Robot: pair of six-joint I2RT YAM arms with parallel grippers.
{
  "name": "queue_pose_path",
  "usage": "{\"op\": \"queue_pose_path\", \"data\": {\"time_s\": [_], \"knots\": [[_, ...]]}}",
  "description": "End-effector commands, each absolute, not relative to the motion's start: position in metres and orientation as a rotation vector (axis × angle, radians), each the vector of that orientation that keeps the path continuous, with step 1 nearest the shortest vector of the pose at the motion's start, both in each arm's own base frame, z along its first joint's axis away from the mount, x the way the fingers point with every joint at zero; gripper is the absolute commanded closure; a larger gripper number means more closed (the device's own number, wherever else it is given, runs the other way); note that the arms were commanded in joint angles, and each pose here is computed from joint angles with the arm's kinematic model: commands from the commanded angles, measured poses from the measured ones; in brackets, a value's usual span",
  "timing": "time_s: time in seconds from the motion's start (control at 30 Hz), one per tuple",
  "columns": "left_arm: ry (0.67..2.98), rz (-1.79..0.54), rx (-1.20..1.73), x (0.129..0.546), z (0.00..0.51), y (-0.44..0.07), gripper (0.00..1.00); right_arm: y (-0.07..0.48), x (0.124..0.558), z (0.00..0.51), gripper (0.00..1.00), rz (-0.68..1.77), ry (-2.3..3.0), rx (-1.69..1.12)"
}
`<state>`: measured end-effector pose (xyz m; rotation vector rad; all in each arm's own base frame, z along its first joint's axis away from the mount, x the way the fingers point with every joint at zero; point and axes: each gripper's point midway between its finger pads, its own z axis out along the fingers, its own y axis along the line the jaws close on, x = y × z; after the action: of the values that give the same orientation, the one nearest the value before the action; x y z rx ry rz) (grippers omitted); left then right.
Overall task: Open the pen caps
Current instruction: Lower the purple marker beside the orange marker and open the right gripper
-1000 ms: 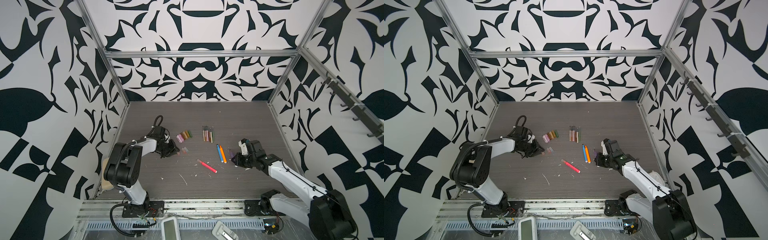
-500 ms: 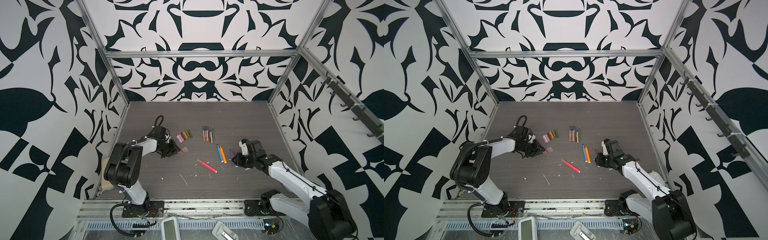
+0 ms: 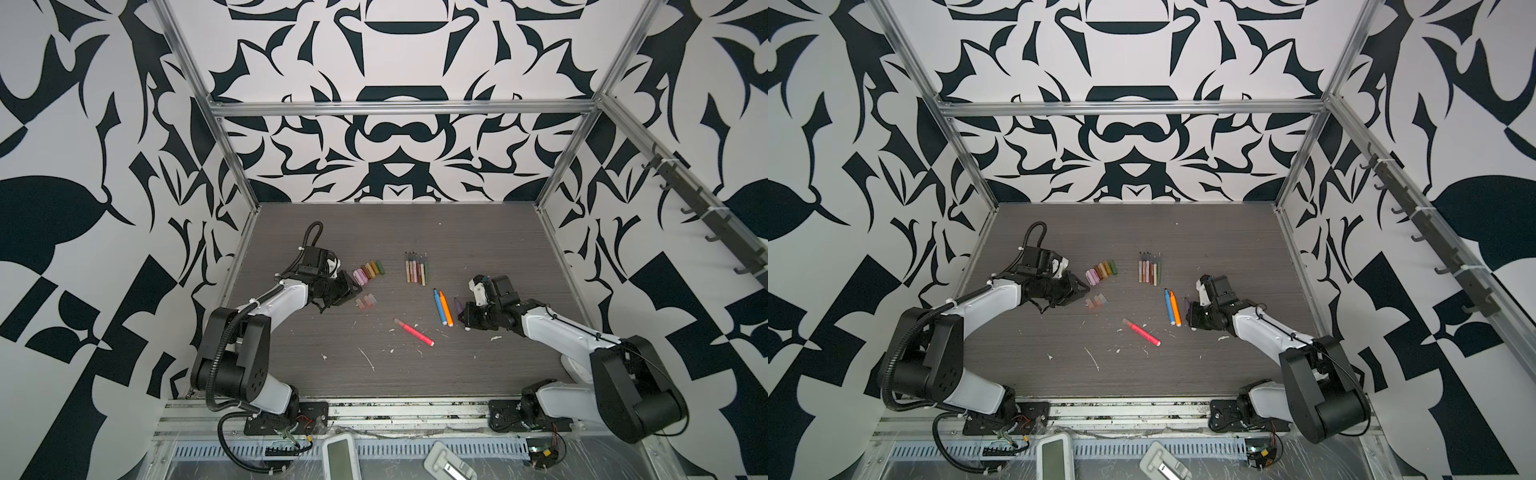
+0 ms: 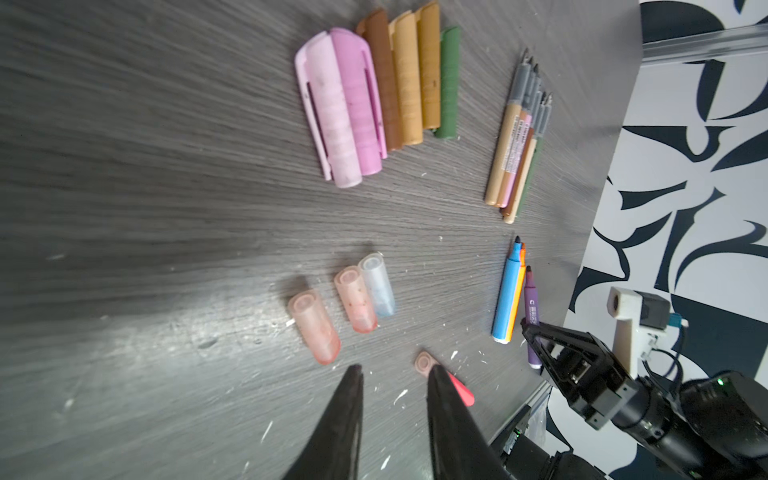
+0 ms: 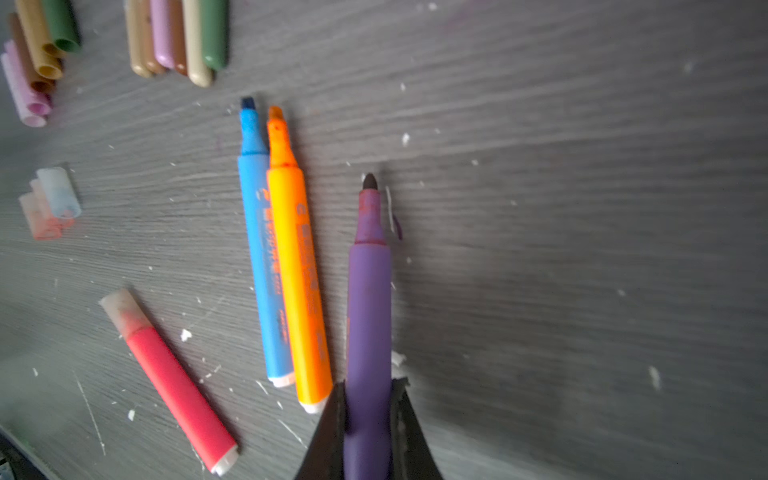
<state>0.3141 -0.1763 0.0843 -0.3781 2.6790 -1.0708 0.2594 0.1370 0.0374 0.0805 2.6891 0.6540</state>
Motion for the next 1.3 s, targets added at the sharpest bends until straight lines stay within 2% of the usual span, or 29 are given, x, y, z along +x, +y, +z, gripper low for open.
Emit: {"op": "queue_pose_path", "data": {"time_s": [0.0,0.13,0.33,0.43,0.47,0.53,0.7,0.87,1.0,1.27], "knots": [[2.707,-1.076,-0.383,0.303,0.081,-0.175,0.7,0.145,0.281,0.058,1.0,0.684,2.595,0.028],[2.705,-1.079,-0.379,0.302,0.081,-0.176,0.7,0.146,0.285,0.053,1.0,0.679,2.617,0.022],[2.711,-1.083,-0.38,0.3,0.076,-0.176,0.71,0.149,0.289,0.044,0.88,0.675,2.658,0.018],[2.71,-1.085,-0.379,0.298,0.075,-0.175,0.71,0.149,0.29,0.042,0.85,0.672,2.666,0.024],[2.706,-1.086,-0.375,0.297,0.076,-0.175,0.71,0.148,0.29,0.041,0.83,0.67,2.667,0.022],[2.698,-1.086,-0.367,0.298,0.078,-0.175,0.71,0.149,0.29,0.041,0.72,0.672,2.666,0.02],[2.695,-1.09,-0.36,0.298,0.08,-0.176,0.71,0.15,0.29,0.04,0.63,0.676,2.674,0.019],[2.693,-1.093,-0.359,0.299,0.08,-0.176,0.71,0.149,0.29,0.039,0.63,0.67,2.677,0.022],[2.691,-1.095,-0.357,0.297,0.079,-0.176,0.71,0.148,0.29,0.04,0.75,0.672,2.671,0.023],[2.69,-1.098,-0.364,0.297,0.078,-0.176,0.71,0.155,0.287,0.044,0.75,0.728,2.654,-0.015]]}}
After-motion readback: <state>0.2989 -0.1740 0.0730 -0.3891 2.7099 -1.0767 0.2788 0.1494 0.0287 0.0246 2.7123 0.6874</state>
